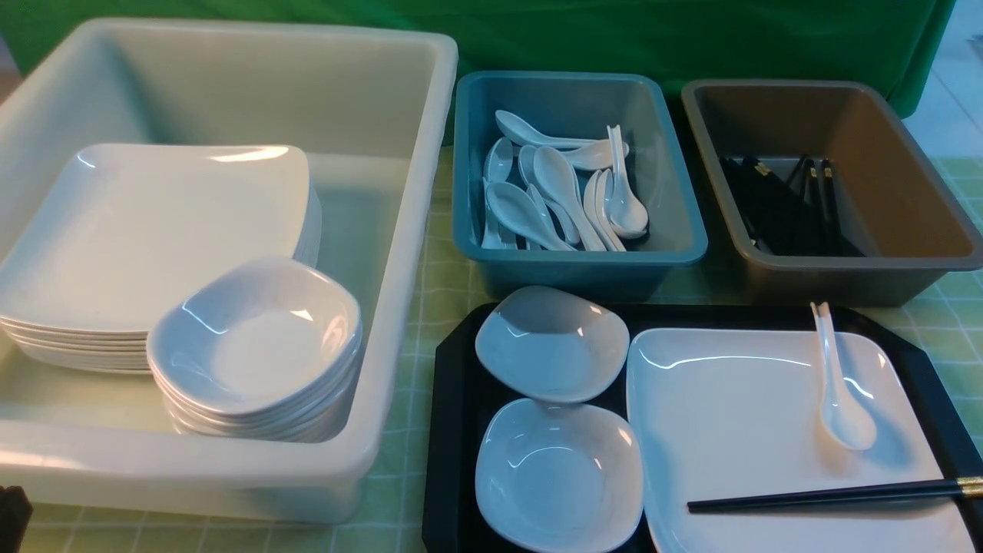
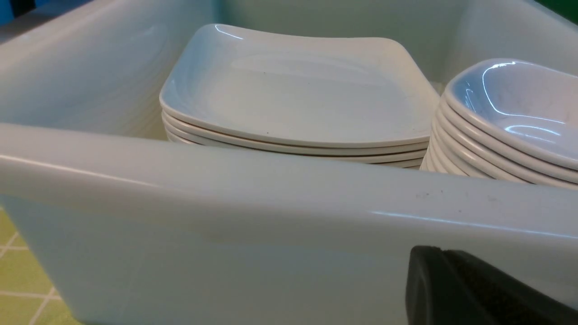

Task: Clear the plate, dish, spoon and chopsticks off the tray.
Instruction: Use the right arm to grab a pair of chopsticks from the plate

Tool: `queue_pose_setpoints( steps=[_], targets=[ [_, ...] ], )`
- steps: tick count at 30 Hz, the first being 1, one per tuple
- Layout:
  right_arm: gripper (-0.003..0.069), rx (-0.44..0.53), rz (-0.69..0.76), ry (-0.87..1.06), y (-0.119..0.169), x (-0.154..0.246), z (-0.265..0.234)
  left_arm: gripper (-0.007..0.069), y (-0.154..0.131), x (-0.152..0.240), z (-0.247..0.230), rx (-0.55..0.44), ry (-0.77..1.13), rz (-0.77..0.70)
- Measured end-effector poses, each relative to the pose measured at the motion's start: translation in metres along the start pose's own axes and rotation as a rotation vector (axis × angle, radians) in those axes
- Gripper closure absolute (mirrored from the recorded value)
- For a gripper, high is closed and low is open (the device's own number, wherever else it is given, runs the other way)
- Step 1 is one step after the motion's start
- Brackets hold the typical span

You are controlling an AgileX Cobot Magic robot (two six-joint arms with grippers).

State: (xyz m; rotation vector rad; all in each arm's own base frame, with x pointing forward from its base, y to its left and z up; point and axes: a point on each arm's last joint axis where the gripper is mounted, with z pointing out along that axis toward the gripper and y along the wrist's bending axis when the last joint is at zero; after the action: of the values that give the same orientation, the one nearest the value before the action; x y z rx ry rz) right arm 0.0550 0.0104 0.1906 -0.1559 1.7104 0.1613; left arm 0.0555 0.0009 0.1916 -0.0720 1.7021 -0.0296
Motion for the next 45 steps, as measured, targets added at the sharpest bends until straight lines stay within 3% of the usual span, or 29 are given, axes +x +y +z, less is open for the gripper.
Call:
queue_pose_setpoints(
  steps=[15,16,23,25,29,34,39,42,45],
  targets=[
    [0.0417,-0.001,0.008,-0.001,0.000,0.000,0.000,0.0627,0.000,0.000,0.000,0.000,0.000,0.000],
    [0.0417,-0.006,0.047,-0.006,0.000,-0.001,0.000,0.0627,0.000,0.000,0.000,0.000,0.000,0.000],
    [0.0417,-0.071,0.737,-0.072,0.004,-0.008,0.000,0.0627,0.000,0.000,0.000,0.000,0.000,0.000],
    [0.0417,-0.080,0.829,-0.080,0.004,-0.009,-0.001,0.0627,0.000,0.000,0.000,0.000,0.000,0.000],
    [0.0442,-0.090,0.861,-0.105,0.003,-0.012,-0.001,0.0625,0.000,0.000,0.000,0.000,0.000,0.001],
    [0.0617,-0.129,0.738,-0.169,0.005,-0.044,-0.011,0.0622,0.000,0.000,0.000,-0.001,0.000,0.004],
    [0.0648,-0.086,0.458,-0.115,0.006,-0.109,-0.019,0.0613,0.000,0.000,0.000,-0.001,0.000,0.004],
    [0.0649,0.046,0.243,0.221,0.001,-0.136,0.001,0.0610,0.000,0.000,0.000,-0.001,0.000,0.004],
    [0.0643,0.125,0.107,0.541,-0.003,-0.137,0.029,0.0608,0.000,0.000,0.000,-0.001,0.000,0.006]
  ],
)
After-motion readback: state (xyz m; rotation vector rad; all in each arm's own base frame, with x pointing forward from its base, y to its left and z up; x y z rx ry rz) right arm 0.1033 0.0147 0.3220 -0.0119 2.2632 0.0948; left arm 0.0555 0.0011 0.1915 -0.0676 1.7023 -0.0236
